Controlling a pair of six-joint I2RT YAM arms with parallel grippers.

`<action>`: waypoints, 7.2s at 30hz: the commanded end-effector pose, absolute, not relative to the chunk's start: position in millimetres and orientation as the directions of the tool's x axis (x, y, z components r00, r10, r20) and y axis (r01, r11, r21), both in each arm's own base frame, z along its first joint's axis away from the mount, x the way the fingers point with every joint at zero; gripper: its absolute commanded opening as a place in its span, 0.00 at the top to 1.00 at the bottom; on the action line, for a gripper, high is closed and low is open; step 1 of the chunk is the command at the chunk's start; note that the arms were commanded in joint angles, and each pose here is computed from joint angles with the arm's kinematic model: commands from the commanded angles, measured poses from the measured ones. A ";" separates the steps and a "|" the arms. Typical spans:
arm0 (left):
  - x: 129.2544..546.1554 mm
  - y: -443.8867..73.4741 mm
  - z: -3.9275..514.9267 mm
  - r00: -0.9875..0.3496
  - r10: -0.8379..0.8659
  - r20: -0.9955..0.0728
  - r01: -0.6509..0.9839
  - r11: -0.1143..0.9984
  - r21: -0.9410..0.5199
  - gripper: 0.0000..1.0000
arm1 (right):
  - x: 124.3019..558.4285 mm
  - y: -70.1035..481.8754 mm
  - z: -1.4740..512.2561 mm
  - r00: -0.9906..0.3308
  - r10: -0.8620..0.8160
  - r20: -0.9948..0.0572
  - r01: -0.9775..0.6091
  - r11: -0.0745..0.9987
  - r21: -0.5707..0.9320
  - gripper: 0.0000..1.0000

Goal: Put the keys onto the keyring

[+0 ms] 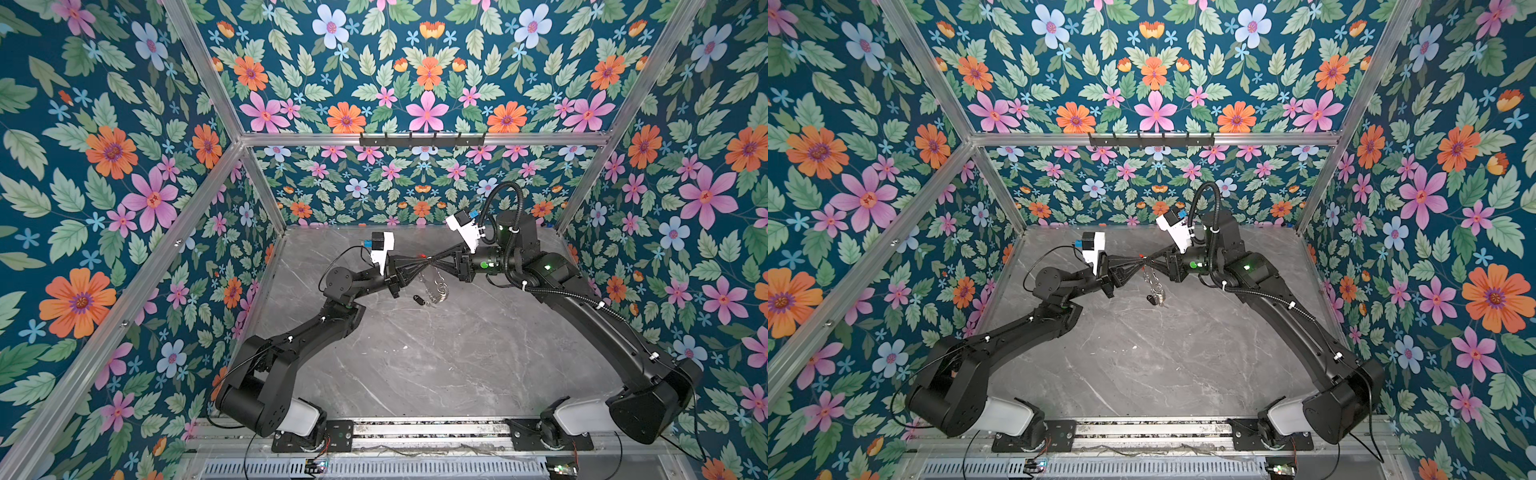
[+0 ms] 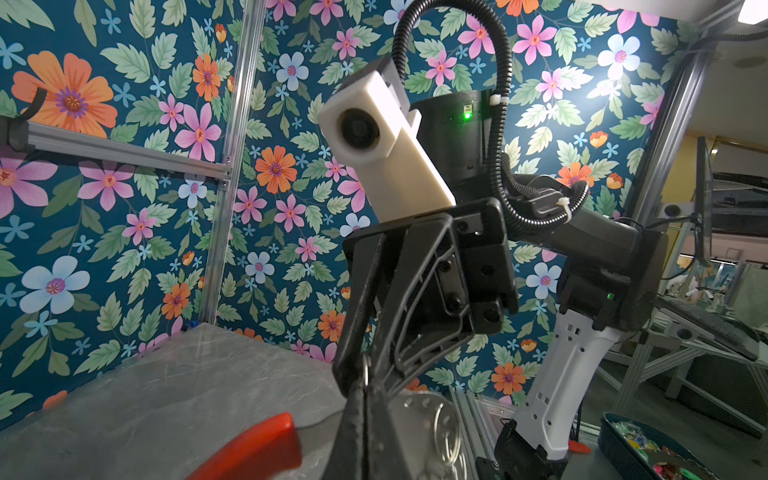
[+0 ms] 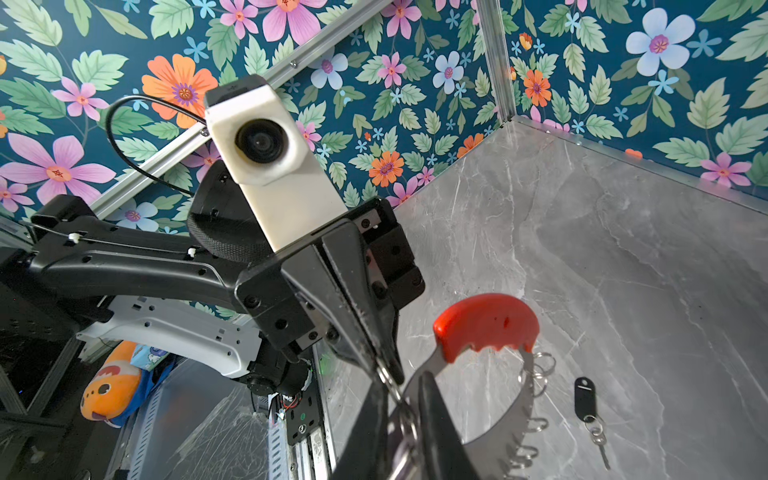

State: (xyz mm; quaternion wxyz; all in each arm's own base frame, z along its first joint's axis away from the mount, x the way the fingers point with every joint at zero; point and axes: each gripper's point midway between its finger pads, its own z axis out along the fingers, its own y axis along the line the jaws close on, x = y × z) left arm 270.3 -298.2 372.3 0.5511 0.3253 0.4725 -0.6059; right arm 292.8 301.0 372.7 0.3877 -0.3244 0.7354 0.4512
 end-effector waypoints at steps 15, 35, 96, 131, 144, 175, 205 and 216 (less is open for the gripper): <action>278.4 -300.9 326.7 0.005 -0.020 -1.000 0.975 0.224 0.001 0.65 | 305.7 285.0 345.2 -0.385 -0.311 -0.869 -0.838 0.511 0.188 1.00; 271.5 -307.8 324.7 0.181 0.201 -0.963 0.976 0.083 0.201 0.67 | 290.8 292.7 322.0 -0.243 -0.423 -0.873 -0.895 0.445 0.034 1.00; 258.9 -307.5 361.2 0.045 -0.072 -0.996 0.996 0.077 0.039 1.00 | 281.5 287.2 363.1 -0.428 -0.121 -0.896 -0.864 0.345 0.366 0.57; 258.6 -296.3 394.0 0.019 -0.278 -0.960 0.997 0.073 -0.002 1.00 | 282.2 297.1 358.1 -0.526 -0.052 -0.849 -0.836 0.211 0.506 1.00; 257.9 -292.4 386.9 0.001 -0.325 -0.946 0.997 0.077 -0.025 1.00 | 292.5 275.3 359.5 -0.458 -0.059 -0.887 -0.823 0.405 0.398 0.62; 253.1 -290.8 390.0 -0.017 -0.335 -0.942 0.997 0.063 -0.040 1.00 | 291.0 272.6 373.9 -0.407 -0.061 -0.911 -0.841 0.414 0.348 0.68; 254.7 -295.3 389.7 -0.045 -0.334 -0.941 0.997 0.042 -0.062 1.00 | 272.4 300.4 393.1 -0.388 -0.039 -0.921 -0.897 0.243 0.368 1.00; 271.6 -294.1 350.2 0.059 -0.133 -0.989 0.976 0.216 0.029 0.70 | 288.2 279.3 367.5 -0.313 -0.138 -0.940 -0.871 0.436 0.226 1.00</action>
